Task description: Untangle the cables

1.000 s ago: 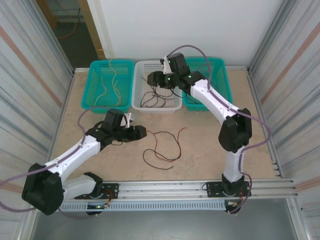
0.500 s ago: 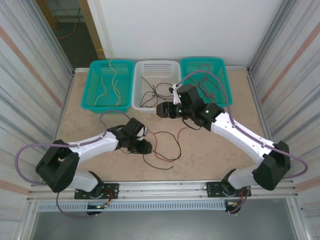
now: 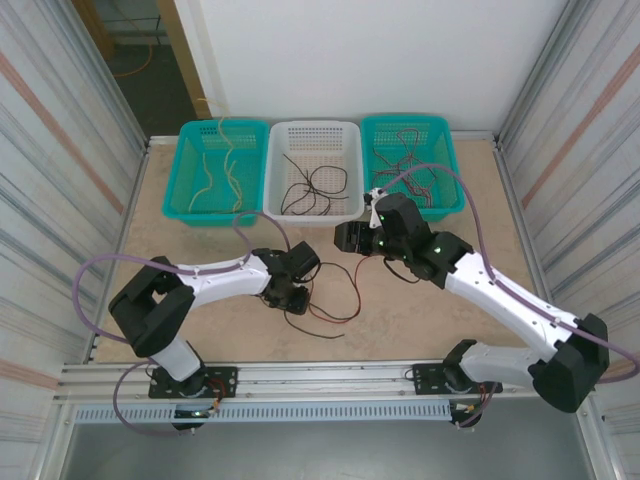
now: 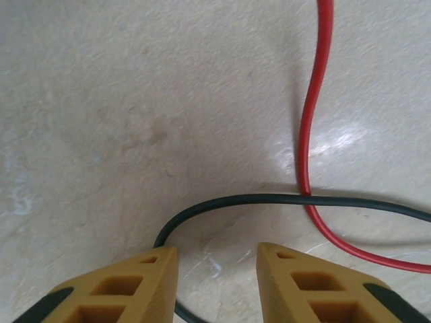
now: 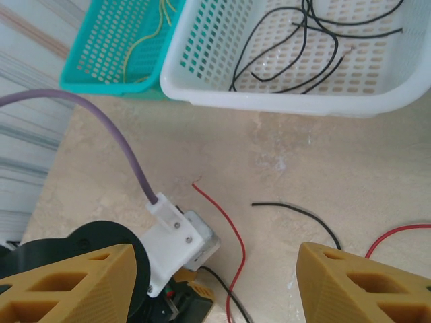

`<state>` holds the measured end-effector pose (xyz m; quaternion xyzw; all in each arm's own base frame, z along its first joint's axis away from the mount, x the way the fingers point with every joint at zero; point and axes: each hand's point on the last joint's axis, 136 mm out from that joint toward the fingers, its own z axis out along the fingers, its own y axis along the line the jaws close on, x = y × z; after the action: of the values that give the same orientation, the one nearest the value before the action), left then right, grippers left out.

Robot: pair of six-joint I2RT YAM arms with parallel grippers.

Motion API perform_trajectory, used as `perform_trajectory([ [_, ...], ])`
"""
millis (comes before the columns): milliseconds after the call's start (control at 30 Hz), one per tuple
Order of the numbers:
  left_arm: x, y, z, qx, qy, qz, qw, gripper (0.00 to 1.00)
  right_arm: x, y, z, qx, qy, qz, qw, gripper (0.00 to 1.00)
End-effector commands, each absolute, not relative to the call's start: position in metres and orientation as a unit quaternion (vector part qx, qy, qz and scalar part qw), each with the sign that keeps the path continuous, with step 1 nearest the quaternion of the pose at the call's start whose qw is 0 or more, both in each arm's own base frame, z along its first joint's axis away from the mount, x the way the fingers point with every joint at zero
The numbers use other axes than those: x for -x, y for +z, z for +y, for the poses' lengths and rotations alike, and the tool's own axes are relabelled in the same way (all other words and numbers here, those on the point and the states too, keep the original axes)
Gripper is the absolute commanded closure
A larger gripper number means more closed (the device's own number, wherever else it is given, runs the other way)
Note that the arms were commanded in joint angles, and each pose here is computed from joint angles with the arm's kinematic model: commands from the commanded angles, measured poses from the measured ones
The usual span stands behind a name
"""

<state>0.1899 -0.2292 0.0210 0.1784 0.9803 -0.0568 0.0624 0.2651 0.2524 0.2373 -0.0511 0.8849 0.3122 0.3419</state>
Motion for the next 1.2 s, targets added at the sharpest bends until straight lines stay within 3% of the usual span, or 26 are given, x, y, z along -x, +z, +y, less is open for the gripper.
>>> perform_trajectory([
  [0,-0.197,0.037,-0.219,-0.183,-0.030,0.979,0.088,0.60,-0.265,0.237,0.243,0.031,0.309,0.885,0.346,0.37],
  [233,-0.200,0.040,-0.208,-0.175,-0.031,0.980,0.087,0.53,-0.252,0.246,0.235,0.019,0.309,0.879,0.363,0.37],
  [500,-0.190,0.020,-0.198,-0.167,-0.015,0.984,0.056,0.55,-0.237,0.233,0.216,-0.014,0.315,0.877,0.362,0.35],
  [733,-0.194,0.008,-0.207,-0.166,-0.009,0.985,0.039,0.73,-0.230,0.240,0.208,-0.019,0.316,0.876,0.365,0.35],
  [967,-0.198,0.013,-0.206,-0.166,-0.004,0.985,0.051,1.00,-0.223,0.242,0.201,-0.031,0.321,0.873,0.366,0.34],
  [1167,-0.193,0.036,-0.203,-0.174,-0.010,0.983,0.057,1.00,-0.219,0.242,0.207,-0.060,0.344,0.870,0.348,0.34],
])
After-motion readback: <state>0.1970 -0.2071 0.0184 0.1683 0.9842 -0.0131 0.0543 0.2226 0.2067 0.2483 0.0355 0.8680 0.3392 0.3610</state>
